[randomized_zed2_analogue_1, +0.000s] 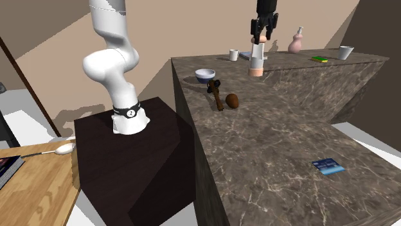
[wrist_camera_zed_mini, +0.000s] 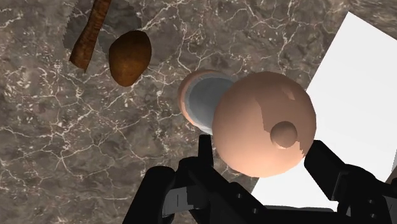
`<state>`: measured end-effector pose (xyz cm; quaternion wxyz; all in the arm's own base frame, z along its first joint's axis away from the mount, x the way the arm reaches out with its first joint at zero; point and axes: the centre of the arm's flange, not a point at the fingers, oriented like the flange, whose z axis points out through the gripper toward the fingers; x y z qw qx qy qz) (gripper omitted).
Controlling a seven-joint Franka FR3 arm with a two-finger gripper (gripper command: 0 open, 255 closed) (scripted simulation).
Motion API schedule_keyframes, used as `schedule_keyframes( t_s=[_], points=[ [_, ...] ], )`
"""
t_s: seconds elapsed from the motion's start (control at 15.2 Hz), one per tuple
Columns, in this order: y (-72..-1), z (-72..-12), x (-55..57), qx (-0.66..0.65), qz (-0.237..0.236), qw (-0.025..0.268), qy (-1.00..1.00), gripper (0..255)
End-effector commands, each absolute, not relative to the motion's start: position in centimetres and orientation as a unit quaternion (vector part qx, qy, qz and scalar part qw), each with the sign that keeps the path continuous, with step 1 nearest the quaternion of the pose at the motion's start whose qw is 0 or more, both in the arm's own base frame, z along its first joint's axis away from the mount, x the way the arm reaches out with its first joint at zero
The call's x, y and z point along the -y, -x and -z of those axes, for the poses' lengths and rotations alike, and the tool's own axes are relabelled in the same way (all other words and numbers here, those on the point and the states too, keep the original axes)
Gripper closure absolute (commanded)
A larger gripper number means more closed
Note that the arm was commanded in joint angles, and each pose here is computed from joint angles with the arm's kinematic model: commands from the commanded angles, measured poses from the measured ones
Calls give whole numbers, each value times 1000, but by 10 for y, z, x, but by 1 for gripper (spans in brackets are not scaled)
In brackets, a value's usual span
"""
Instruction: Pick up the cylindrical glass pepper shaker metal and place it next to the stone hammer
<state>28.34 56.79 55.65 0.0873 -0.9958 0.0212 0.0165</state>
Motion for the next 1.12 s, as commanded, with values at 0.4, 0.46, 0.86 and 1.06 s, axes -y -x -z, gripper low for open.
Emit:
schedule_keyframes(
  t_s=[0.4, 0.46, 0.86, 1.06],
  points=[
    [-283, -514, -568, -21, -16, 88, 996, 255],
    [-283, -509, -568, -21, -16, 88, 996, 255],
    [-283, -477, -568, -21, -16, 88, 996, 255],
    [-283, -461, -568, -21, -16, 88, 996, 255]
  ],
)
